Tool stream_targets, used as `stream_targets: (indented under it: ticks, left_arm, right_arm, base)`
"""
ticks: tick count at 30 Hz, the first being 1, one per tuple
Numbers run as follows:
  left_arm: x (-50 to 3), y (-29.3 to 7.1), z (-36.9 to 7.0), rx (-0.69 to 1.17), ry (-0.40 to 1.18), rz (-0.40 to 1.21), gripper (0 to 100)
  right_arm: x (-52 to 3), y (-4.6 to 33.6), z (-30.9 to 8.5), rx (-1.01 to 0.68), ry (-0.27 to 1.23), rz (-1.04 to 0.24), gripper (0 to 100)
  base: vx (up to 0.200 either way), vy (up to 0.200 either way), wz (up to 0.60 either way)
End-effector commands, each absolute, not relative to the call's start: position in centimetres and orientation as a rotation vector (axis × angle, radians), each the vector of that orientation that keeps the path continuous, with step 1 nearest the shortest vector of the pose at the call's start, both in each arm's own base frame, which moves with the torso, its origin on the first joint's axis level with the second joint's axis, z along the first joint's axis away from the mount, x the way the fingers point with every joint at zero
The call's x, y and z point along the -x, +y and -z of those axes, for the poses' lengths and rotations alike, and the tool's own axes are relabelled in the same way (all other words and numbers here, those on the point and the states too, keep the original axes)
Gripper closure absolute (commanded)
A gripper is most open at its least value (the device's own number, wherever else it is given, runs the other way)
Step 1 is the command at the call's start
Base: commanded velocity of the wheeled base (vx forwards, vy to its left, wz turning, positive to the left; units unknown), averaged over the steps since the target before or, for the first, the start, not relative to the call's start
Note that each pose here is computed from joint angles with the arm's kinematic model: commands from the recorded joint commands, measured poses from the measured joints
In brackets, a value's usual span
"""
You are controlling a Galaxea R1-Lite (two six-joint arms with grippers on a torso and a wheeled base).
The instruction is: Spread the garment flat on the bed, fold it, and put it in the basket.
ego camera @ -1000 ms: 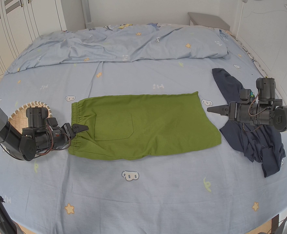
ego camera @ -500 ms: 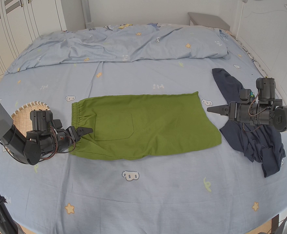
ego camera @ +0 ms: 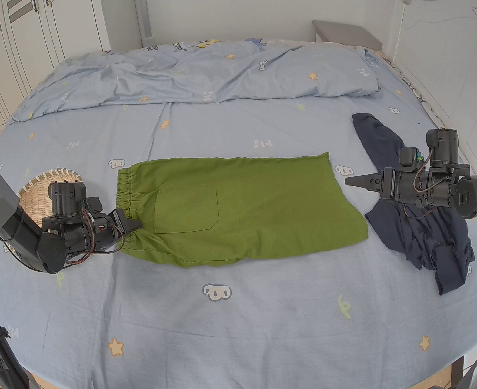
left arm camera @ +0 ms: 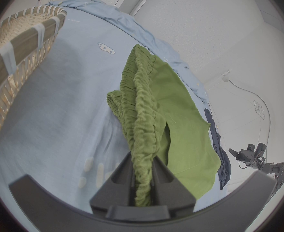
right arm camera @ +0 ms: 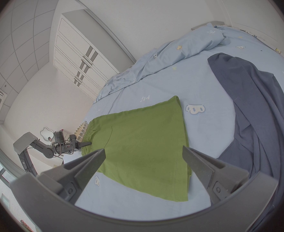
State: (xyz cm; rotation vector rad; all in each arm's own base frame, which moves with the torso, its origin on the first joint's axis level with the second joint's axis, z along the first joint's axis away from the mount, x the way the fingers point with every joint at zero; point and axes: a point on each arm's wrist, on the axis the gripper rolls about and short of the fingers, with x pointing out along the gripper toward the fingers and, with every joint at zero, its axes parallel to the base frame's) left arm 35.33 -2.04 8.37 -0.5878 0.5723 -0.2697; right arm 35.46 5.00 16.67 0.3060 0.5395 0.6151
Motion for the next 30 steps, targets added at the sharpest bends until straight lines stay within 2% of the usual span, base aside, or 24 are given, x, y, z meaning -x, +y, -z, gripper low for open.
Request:
stream_targets:
  ticks: [1, 9, 12, 22, 30]
  left_arm:
    - [-35.0, -2.0, -9.6, 0.585, 0.539, 0.275, 100]
    - [-34.3, -1.2, -11.0, 0.586, 0.509, 0.265, 100]
    - [-34.2, -1.2, -11.2, 0.586, 0.515, 0.263, 100]
    - [-34.2, -1.3, -11.2, 0.586, 0.514, 0.265, 100]
    - [-34.2, -1.3, -11.2, 0.586, 0.516, 0.265, 100]
  right_arm:
    - [-35.6, 4.7, -16.8, -0.308, 0.534, -0.608, 0]
    - [-37.1, 4.1, -15.6, -0.320, 0.555, -0.583, 0]
    - [-38.7, 4.0, -13.1, -0.334, 0.609, -0.565, 0]
    - [-39.9, 5.0, -9.3, -0.348, 0.716, -0.569, 0]
    - [-39.9, 5.6, -8.7, -0.350, 0.754, -0.579, 0]
  base:
    - [0.000, 0.000, 0.00]
    - [0.000, 0.000, 0.00]
    - [0.000, 0.000, 0.00]
    - [0.000, 0.000, 0.00]
    - [0.000, 0.000, 0.00]
